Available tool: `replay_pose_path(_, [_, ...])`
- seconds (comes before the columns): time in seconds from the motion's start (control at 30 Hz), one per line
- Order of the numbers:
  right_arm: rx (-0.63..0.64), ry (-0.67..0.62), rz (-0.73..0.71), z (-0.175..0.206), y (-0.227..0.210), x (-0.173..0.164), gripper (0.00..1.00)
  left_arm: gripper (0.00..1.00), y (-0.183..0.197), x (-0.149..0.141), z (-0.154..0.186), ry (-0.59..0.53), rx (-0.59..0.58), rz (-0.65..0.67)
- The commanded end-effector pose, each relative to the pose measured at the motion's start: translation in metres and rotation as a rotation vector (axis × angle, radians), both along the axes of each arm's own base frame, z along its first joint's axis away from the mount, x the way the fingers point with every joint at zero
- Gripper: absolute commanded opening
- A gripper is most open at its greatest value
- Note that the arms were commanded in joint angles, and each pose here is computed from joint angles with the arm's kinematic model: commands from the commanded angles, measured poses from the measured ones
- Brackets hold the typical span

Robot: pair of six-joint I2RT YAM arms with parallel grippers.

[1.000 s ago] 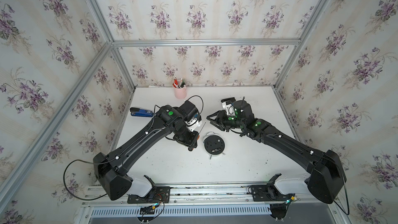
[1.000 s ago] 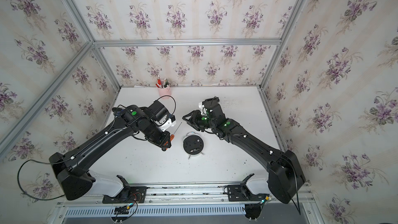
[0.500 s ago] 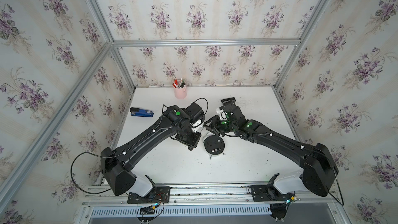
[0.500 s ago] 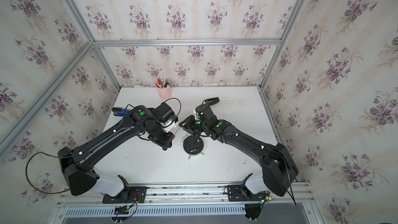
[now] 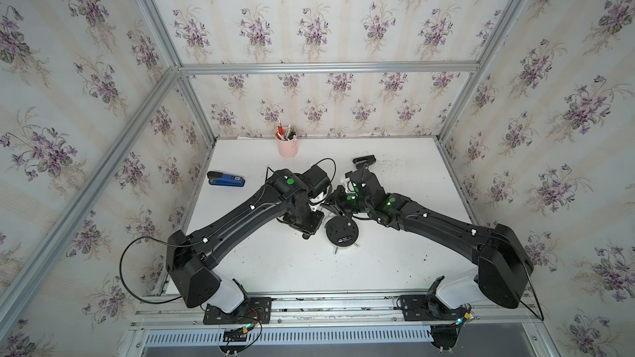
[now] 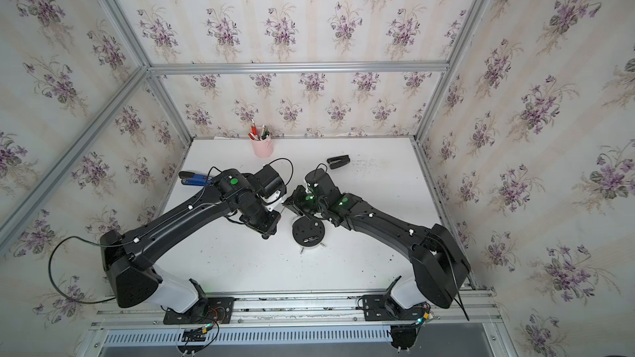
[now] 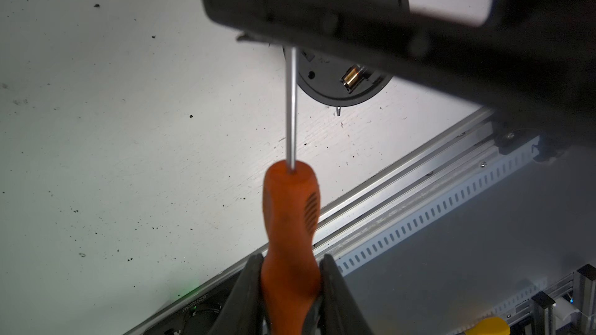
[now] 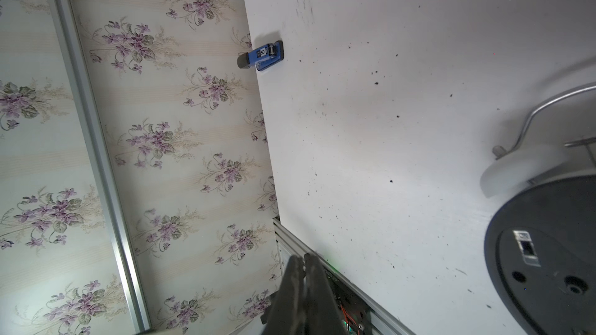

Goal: Remove the battery from the alarm
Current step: Pick up the screwdriver from the center of the board.

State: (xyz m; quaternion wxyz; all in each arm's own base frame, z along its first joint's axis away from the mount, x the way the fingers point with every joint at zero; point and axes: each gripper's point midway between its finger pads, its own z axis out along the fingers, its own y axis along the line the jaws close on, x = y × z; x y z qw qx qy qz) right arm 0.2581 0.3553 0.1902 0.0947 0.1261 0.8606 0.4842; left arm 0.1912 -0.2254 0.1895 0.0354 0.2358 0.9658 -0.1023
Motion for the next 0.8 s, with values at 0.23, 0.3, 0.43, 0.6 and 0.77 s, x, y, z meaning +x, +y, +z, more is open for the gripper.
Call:
replay_pose_path(0.23, [0.300, -0.007, -0.253, 0.034, -0.027, 0.017, 0.00, 0.98, 0.012, 0.021, 0.089, -0.393, -0.359, 0.222])
replay_pose_path(0.3, [0.423, 0.004, -0.302, 0.047, -0.030, 0.021, 0.00, 0.99, 0.000, 0.023, 0.112, -0.493, -0.588, 0.255])
replay_pose_path(0.43, [0.526, -0.005, -0.372, 0.070, -0.036, 0.027, 0.00, 1.00, -0.010, 0.025, 0.116, -0.574, -0.800, 0.287])
replay_pose_path(0.6, [0.604, 0.024, -0.340, 0.080, -0.025, 0.025, 0.00, 1.00, -0.033, 0.027, 0.107, -0.576, -0.826, 0.210])
replay_pose_path(0.77, [0.611, 0.049, -0.337, 0.073, -0.023, 0.017, 0.00, 1.00, -0.026, 0.034, 0.101, -0.604, -0.768, 0.241])
